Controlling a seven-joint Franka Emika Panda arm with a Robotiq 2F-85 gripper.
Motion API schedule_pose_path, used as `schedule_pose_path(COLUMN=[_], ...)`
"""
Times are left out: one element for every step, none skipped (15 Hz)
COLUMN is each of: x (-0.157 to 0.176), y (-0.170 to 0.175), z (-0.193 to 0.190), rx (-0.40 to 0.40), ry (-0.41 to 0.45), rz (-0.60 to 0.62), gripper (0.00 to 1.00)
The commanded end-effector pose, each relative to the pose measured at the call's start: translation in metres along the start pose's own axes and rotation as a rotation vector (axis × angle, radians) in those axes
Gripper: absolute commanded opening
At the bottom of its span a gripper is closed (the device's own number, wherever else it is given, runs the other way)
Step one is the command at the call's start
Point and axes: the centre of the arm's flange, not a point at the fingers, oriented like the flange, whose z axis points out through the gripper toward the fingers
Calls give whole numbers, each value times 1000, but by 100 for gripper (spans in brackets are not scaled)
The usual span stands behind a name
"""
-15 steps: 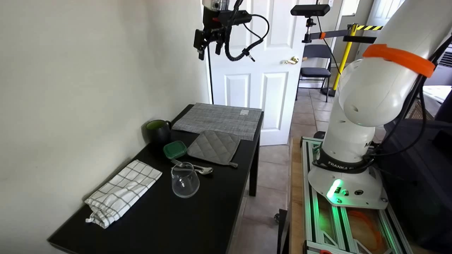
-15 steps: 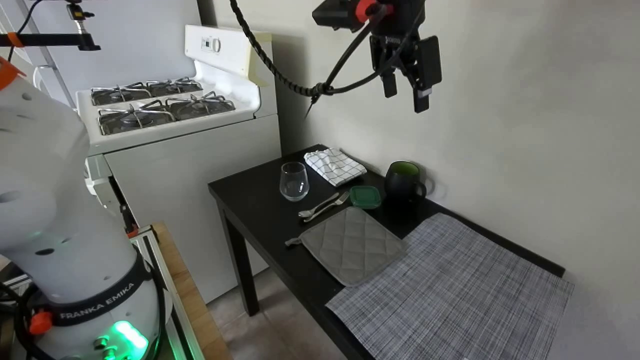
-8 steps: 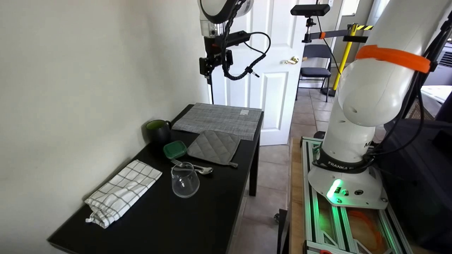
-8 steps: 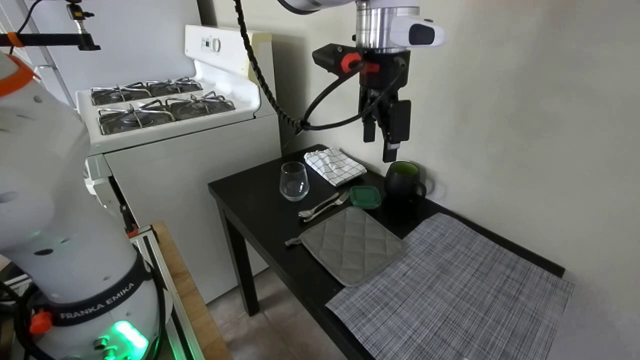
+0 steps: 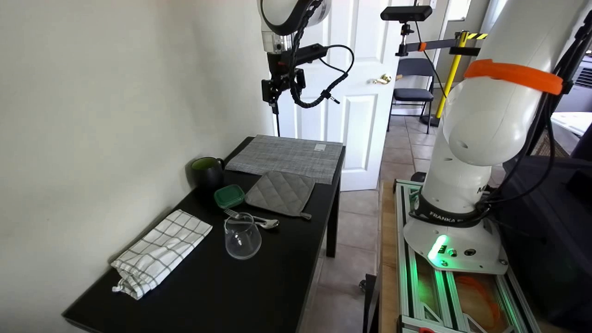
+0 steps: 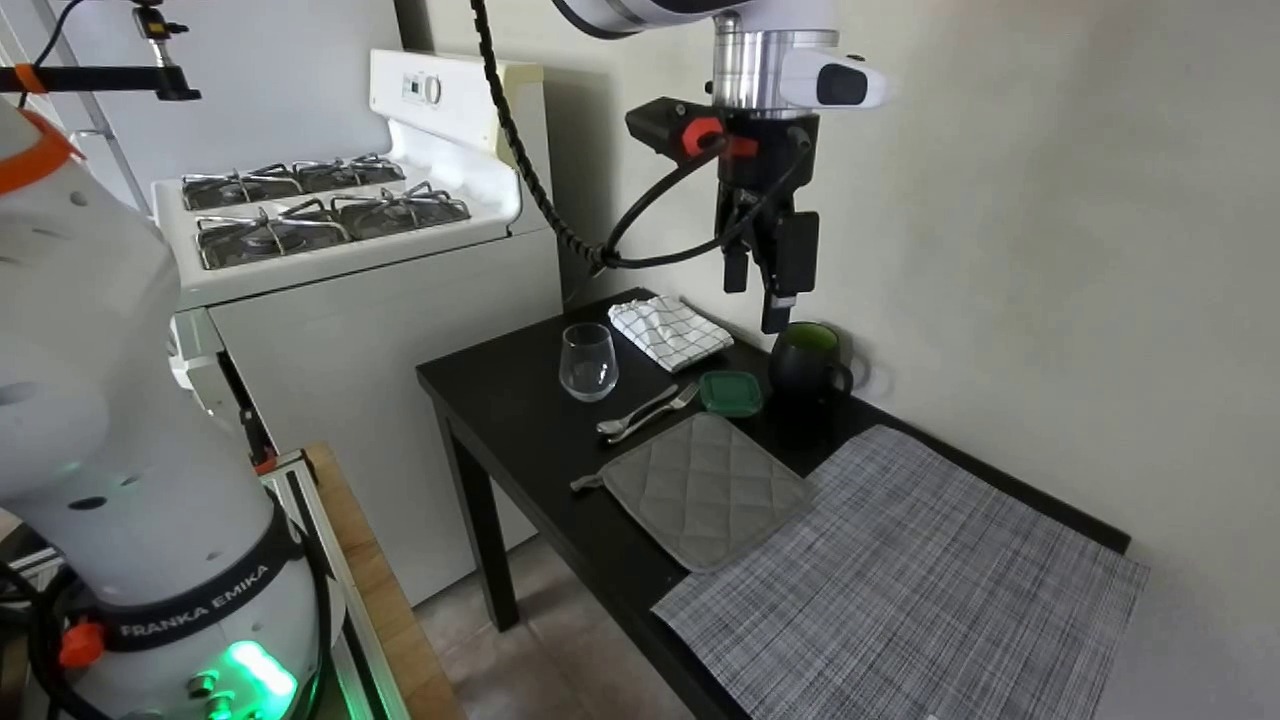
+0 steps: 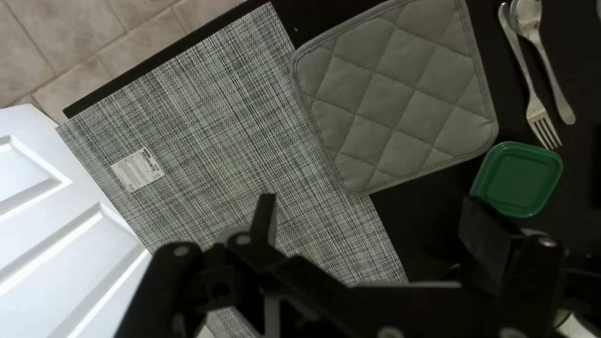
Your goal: Put the grey potholder on the glass cup
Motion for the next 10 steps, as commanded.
schedule_pose_path(x=[5,9,14,18,21,23,25,26,27,27], y=[-7,-10,-17,-23,-31,-37,-43,-47,-50,-53], z=[17,23,30,38,48,59,70,82,91,101], rx=[63,86,108,138,157,171,190,206,208,215], ry=[4,10,26,34,49,52,47,40,34,25], rz=[-14,-23,-42,-53,-67,-77,-87,-89,-97,-98], gripper=[100,100,100,100,100,100,100,100,100,100])
